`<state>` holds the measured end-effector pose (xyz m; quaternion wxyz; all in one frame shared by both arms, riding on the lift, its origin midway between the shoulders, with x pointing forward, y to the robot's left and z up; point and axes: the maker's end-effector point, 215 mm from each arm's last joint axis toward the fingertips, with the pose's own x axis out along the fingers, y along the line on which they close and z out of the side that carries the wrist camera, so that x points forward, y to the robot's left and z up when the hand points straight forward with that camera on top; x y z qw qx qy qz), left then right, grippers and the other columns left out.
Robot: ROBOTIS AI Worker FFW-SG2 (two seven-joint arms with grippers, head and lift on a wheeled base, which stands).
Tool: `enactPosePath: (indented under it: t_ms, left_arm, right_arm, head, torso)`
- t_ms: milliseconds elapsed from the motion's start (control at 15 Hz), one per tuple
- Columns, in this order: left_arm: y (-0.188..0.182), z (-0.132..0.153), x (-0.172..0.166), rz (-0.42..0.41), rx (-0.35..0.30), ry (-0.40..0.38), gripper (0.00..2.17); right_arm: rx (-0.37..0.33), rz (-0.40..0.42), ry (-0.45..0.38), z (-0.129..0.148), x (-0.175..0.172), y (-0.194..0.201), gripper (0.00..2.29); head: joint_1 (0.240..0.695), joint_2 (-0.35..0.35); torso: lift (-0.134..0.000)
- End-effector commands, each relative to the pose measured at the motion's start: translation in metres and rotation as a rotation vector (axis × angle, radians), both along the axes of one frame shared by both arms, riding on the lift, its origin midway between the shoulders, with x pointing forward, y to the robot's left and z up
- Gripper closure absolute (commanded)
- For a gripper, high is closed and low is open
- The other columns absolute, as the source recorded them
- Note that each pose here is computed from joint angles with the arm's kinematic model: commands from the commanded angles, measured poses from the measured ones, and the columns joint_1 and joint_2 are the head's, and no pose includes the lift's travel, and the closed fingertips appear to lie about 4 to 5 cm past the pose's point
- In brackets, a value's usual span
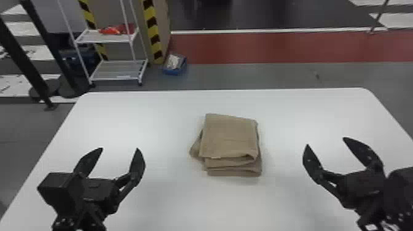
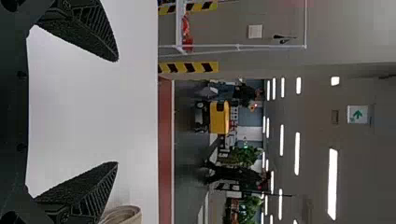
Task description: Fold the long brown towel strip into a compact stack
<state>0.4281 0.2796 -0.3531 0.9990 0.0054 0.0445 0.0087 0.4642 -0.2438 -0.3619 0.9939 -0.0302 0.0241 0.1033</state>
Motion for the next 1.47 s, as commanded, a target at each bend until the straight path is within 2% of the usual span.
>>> enactPosePath:
  t_ms: [0,133,267,533,933,1400]
  left_arm:
    - [-0.007,0.011,-0.003,0.003,0.003,-0.065,0.09]
    - [0.000,0.012,-0.006,0.035,0.021,-0.064,0.09]
    - [0.010,0.013,-0.010,0.048,0.038,-0.057,0.09]
    - [0.025,0.014,-0.017,0.072,0.056,-0.047,0.09]
    - [0.028,0.013,-0.018,0.077,0.051,-0.043,0.09]
    - [0.023,0.011,-0.016,0.069,0.049,-0.039,0.09]
  right_arm:
    - [0.065,-0.030,0.095,-0.026,-0.006,-0.012,0.08]
    - [0.079,-0.022,0.081,-0.017,-0.008,-0.008,0.08]
    - [0.089,-0.002,0.056,-0.006,-0.011,0.001,0.08]
    - [0.099,0.041,0.042,0.000,-0.015,0.022,0.08]
    - [0.082,0.055,0.057,-0.006,-0.021,0.035,0.08]
    - [0.080,0.056,0.064,-0.009,-0.025,0.038,0.09]
  head:
    - [0.695,0.054]
    - [0.695,0.028]
    - [0.695,0.032]
    - [0.695,0.077]
    - [0.695,0.121]
    - [0.695,0.135]
  torso:
    - [-0.123]
    - [-0.123]
    - [-0.123]
    - [-0.123]
    - [-0.123]
    - [-0.123]
